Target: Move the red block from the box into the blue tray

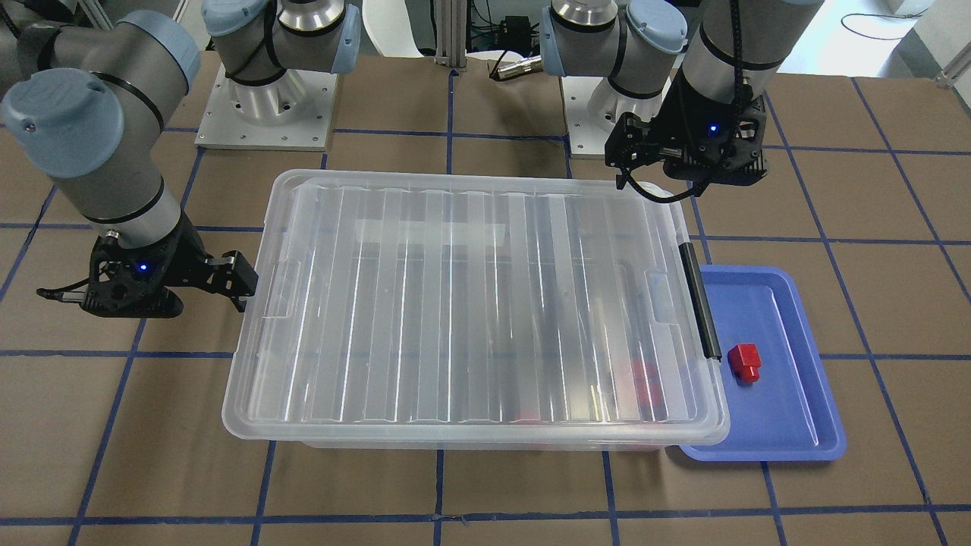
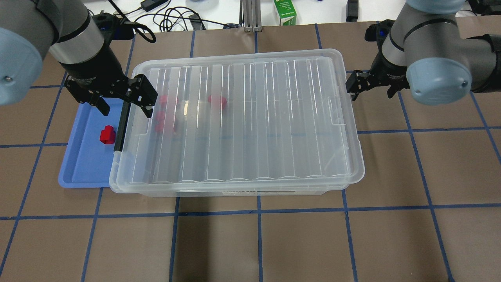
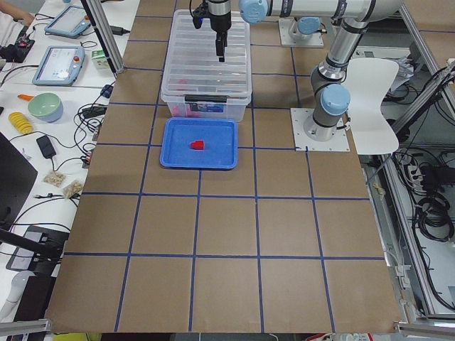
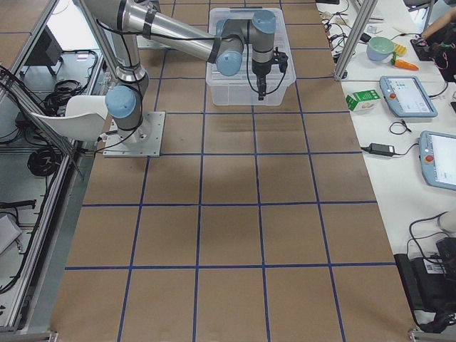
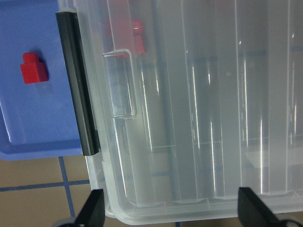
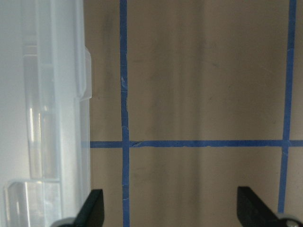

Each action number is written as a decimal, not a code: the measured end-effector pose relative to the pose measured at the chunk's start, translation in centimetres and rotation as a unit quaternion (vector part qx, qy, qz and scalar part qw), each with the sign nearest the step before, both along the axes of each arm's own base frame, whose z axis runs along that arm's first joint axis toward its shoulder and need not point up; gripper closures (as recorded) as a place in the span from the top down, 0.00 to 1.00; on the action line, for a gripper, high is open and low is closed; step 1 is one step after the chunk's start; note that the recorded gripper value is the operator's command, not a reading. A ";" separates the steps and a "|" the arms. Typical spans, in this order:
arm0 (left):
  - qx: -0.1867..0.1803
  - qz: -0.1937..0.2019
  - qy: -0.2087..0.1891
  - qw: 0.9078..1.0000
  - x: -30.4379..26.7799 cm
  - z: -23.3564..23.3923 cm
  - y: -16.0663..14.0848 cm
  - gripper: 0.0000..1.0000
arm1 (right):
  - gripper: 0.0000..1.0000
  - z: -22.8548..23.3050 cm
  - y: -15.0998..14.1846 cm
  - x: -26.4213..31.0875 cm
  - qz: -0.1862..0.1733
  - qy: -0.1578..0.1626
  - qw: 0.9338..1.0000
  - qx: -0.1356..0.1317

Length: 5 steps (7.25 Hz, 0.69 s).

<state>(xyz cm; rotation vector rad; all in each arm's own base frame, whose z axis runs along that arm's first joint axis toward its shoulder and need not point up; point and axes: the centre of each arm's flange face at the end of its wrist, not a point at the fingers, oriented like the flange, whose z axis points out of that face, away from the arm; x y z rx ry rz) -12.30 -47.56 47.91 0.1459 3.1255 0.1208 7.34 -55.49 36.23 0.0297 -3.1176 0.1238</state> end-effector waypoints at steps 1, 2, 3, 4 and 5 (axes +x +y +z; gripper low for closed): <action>0.001 0.000 0.000 1.000 0.0 0.0 0.1 1.00 | 1.00 2.2 0.1 -0.1 0.002 0.001 1.000 -0.005; 0.002 0.000 0.000 1.000 0.1 -0.1 0.1 1.00 | 1.00 5.5 0.7 0.0 0.002 0.000 1.000 -0.006; 0.003 0.000 -0.001 1.000 0.1 -0.3 0.2 1.00 | 1.00 9.3 1.9 0.3 0.002 -0.002 1.000 -0.003; 0.004 0.001 -0.001 1.000 0.1 -0.3 0.2 1.00 | 1.00 12.5 3.4 0.7 0.000 -0.005 1.000 0.004; 0.004 0.001 -0.001 1.000 0.1 -0.4 0.2 1.00 | 1.00 14.6 4.7 1.2 -0.001 -0.007 1.000 0.012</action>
